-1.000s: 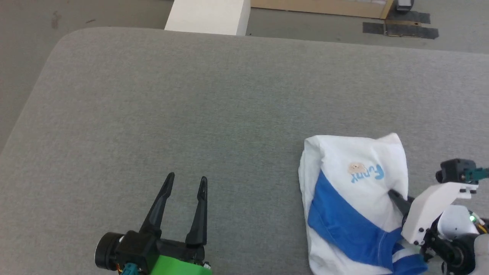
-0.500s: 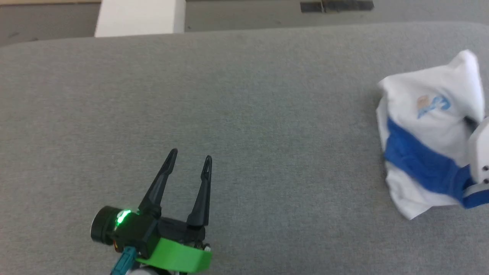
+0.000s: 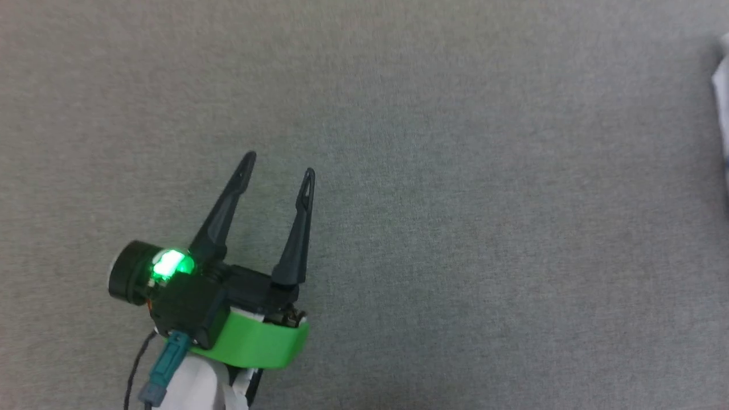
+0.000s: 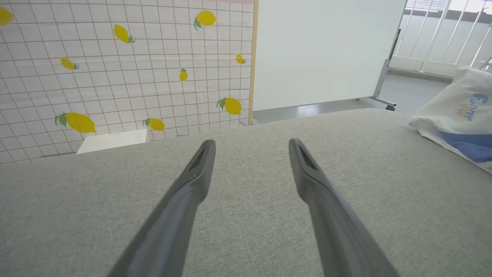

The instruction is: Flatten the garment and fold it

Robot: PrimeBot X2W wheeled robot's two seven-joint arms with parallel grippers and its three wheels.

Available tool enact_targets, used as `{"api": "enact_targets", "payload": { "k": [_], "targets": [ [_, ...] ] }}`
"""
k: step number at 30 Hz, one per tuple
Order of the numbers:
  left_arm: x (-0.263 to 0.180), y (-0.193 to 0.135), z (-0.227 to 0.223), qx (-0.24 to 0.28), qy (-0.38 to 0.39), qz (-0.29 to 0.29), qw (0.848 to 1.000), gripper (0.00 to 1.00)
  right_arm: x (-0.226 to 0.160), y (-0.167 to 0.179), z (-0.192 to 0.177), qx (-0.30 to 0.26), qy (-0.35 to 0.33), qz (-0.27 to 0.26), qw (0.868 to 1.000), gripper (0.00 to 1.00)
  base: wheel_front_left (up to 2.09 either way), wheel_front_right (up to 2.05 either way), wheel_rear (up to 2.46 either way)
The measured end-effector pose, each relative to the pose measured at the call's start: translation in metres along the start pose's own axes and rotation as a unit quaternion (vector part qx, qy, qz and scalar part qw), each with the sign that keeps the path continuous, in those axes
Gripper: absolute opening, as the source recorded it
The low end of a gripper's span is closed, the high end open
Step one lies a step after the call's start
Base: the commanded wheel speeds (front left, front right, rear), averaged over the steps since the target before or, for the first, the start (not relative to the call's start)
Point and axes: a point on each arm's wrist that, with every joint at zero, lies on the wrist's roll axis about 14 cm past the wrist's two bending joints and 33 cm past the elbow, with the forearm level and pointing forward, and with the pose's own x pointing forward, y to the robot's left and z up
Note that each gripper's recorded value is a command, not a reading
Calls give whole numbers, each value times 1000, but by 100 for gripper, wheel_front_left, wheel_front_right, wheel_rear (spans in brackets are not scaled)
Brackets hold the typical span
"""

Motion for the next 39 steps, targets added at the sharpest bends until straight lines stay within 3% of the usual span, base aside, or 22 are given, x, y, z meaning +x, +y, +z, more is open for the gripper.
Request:
{"api": "enact_targets", "payload": {
  "k": [5, 9, 10, 11, 12, 19, 25, 30, 33, 39],
  "targets": [
    [11, 7, -17, -7, 7, 2, 1000, 100, 21, -10, -17, -13, 34, -23, 999, 0, 0, 0, 0],
    [17, 10, -36, -24, 23, 7, 999, 100, 39, -4, -35, -16, 60, -29, 998, 47, 0, 0, 0],
    [18, 12, -40, -28, 26, 10, 999, 100, 42, -1, -39, -16, 65, -28, 997, 80, 0, 0, 0],
    [18, 12, -42, -31, 27, 12, 999, 100, 45, 2, -42, -16, 68, -27, 997, 96, 0, 0, 0],
    [19, 13, -44, -37, 27, 14, 999, 100, 48, 5, -45, -17, 72, -26, 997, 100, 0, 0, 0],
    [23, 17, -41, -32, 15, 26, 999, 100, 49, 8, -47, -10, 69, -30, 997, 100, 0, 0, 0],
    [11, 22, -12, -18, -10, 58, 998, 100, 18, -11, -27, 31, 17, -45, 998, 100, 0, 0, 0],
    [-10, 17, 2, -8, -7, 67, 998, 100, -10, -6, -16, 79, -38, -31, 996, 100, 0, 0, 0],
    [-25, 13, 8, 0, -1, 68, 998, 100, -30, 11, -3, 112, -88, -6, 990, 100, 0, 0, 0],
    [-53, 9, 27, 14, -5, 83, 996, 100, -79, 56, 14, 172, -189, 54, 965, 100, 0, 0, 0]
  ]
}}
